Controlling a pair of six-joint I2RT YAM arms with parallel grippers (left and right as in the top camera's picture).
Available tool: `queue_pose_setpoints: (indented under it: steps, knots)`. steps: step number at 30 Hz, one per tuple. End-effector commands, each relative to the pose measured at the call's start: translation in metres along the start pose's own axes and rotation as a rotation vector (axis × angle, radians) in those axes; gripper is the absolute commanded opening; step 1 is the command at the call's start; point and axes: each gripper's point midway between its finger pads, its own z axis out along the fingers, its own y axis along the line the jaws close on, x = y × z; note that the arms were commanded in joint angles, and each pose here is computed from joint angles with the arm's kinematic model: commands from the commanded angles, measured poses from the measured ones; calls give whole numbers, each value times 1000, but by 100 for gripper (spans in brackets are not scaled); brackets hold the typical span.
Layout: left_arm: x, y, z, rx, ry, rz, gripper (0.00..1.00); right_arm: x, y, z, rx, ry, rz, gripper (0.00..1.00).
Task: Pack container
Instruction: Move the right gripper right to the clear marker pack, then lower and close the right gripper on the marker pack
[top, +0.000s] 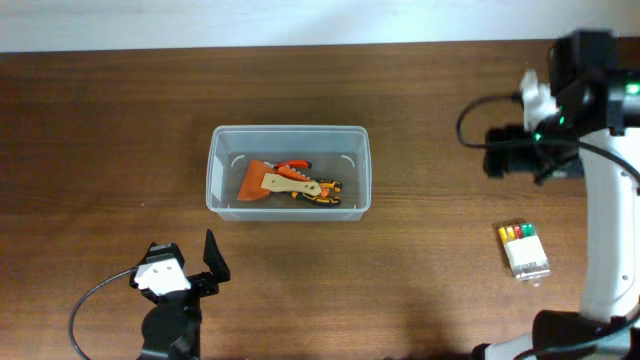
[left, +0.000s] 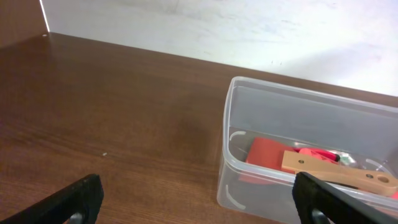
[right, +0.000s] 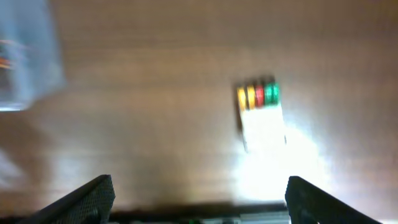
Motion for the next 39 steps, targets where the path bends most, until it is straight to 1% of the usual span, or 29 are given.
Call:
queue_pose_setpoints:
  steps: [1,4,5,8,9,11,16,19,20,26,30,36,39]
  knots:
    - [1,0,0,1,0,10,99,24,-23,28,65,66,62,88]
    - [1,0,0,1,0,10,99,41,-35,61,78,107,111,88]
    - [1,0,0,1,0,9,99,51,-44,82,85,129,142,89]
    - [1,0,0,1,0,10,99,63,-56,117,79,156,202,90]
    - [1,0,0,1,0,9,99,67,-60,126,79,162,215,93]
    - [1,0,0,0,-1,9,99,74,-67,142,73,168,220,94]
    - [1,0,0,1,0,9,99,75,-78,157,79,142,205,96]
    - [1,0,0,1,0,10,99,72,-87,158,88,121,231,100]
    - [1,0,0,1,0,9,99,71,-89,158,90,115,240,99]
    - [1,0,0,1,0,10,99,68,-106,164,101,97,266,99]
    - [1,0,0,1,0,10,99,67,-113,171,100,101,249,100]
    - [1,0,0,1,0,10,99,69,-112,191,77,158,231,99]
    - [1,0,0,1,0,10,99,64,-105,204,20,160,215,99]
